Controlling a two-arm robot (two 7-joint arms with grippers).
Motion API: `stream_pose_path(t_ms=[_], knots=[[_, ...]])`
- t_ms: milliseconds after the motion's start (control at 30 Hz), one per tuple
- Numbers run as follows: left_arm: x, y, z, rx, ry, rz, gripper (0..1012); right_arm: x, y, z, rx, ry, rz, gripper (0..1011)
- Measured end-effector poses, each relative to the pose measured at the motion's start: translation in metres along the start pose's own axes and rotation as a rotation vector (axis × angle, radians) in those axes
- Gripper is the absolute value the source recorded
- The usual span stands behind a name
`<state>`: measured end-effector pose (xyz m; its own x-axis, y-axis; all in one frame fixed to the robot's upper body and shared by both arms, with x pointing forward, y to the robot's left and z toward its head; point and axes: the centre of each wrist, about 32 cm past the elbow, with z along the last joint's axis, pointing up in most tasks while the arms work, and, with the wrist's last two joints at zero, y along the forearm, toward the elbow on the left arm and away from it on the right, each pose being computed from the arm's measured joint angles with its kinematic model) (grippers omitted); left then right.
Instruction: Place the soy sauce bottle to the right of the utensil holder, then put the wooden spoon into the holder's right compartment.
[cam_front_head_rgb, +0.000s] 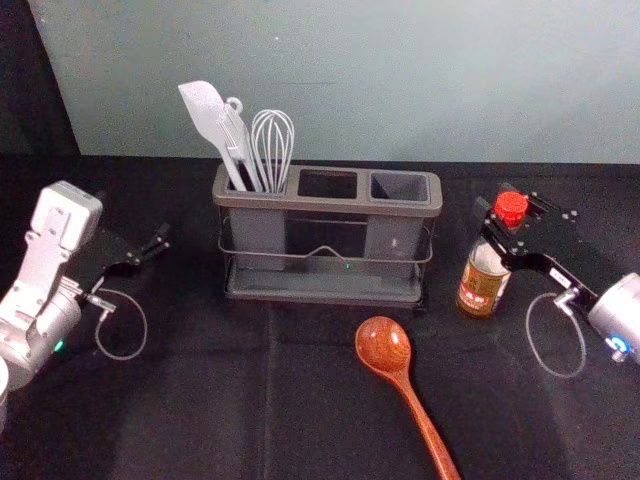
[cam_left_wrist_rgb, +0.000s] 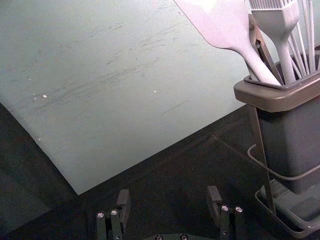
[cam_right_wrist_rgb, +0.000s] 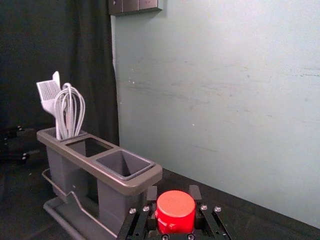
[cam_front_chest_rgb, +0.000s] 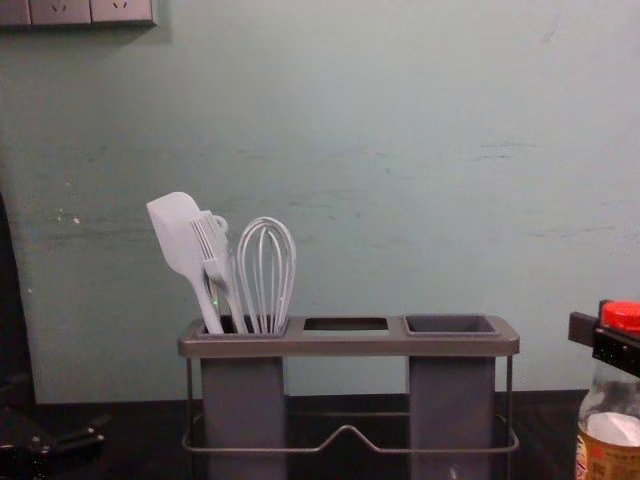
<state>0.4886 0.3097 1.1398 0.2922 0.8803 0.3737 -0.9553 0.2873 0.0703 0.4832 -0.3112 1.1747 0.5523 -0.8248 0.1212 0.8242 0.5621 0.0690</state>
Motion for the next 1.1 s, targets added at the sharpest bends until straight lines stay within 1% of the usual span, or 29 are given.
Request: stream_pose_path(t_ms=[433,667,1100], knots=[[0.0,0.0,0.0,0.0,0.0,0.0,1005,-0.001,0.019,-0.006,0.034,0.022,-0.022,386],[0.0,0.0,0.0,0.0,0.0,0.0,1005,-0.001,0.028,-0.011,0.034,0.036,-0.03,386],[0.0,0.0,0.0,0.0,0.0,0.0,1005,0.0,0.04,-0.02,0.033,0.062,-0.045,386]])
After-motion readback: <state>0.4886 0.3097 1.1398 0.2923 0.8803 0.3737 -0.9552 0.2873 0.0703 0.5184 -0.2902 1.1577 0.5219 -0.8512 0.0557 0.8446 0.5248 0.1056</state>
